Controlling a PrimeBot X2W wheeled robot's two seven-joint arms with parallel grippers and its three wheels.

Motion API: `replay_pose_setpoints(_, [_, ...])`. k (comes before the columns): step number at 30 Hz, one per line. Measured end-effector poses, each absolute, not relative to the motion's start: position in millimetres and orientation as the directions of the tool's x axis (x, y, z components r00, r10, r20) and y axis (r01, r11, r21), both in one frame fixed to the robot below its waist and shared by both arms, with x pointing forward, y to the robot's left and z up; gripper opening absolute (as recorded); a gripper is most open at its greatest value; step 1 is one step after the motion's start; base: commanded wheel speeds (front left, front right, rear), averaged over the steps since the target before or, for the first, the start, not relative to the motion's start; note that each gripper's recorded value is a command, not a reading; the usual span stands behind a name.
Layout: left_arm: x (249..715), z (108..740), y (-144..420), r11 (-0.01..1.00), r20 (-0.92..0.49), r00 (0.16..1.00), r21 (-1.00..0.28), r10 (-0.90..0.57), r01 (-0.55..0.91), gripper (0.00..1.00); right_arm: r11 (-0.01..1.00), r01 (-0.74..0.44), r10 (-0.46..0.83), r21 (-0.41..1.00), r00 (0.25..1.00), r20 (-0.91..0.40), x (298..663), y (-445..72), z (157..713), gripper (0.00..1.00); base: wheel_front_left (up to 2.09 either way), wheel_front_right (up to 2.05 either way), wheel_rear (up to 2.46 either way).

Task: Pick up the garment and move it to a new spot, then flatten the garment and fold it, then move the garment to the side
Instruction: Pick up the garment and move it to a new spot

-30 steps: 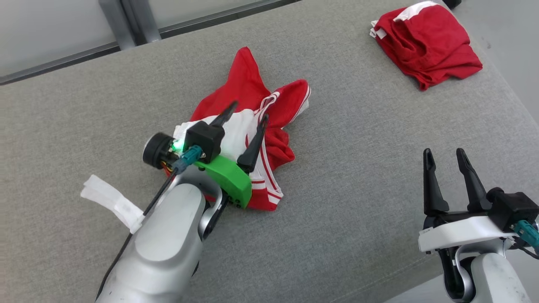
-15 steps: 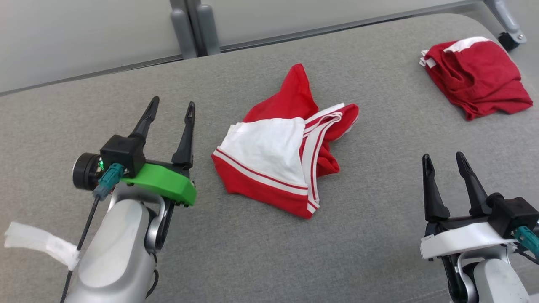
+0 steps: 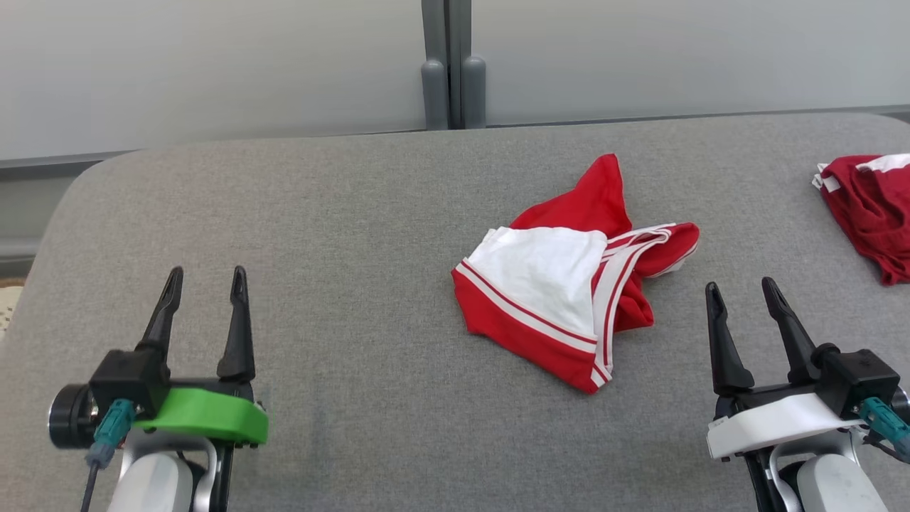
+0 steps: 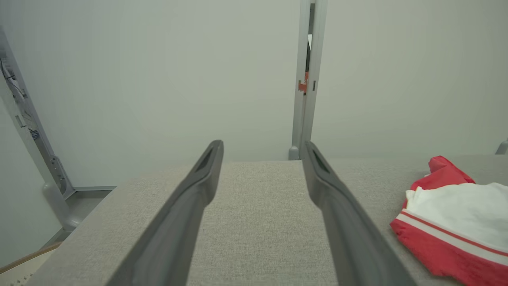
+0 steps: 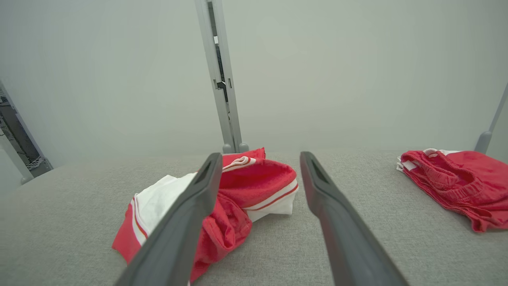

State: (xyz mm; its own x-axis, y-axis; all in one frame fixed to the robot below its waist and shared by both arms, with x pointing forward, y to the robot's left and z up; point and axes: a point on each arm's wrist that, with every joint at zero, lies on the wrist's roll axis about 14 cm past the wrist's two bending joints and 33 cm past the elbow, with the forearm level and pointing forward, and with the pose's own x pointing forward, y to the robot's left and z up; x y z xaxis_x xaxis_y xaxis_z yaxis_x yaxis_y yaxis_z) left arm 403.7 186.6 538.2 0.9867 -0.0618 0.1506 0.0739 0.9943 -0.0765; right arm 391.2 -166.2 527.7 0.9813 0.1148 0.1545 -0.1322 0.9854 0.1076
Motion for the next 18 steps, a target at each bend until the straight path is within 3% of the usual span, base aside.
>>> replay_pose_setpoints(8, [368.1, 533.4, 206.4, 0.996, 0.147, 0.989, -0.090, 0.004, 0.009, 1.00, 0.985, -0.146, 0.129, 0.095, 0.977, 0.167, 381.3, -164.8, 532.8, 1.00, 0.00, 0.00, 0.00])
replay_pose_setpoints(18, [356.3, 530.7, 208.6, 0.992, 0.148, 0.989, -0.123, 0.021, -0.002, 1.00, 0.982, -0.159, 0.143, 0.100, 0.978, 0.151, 376.3, -159.2, 529.2, 1.00, 0.00, 0.00, 0.00])
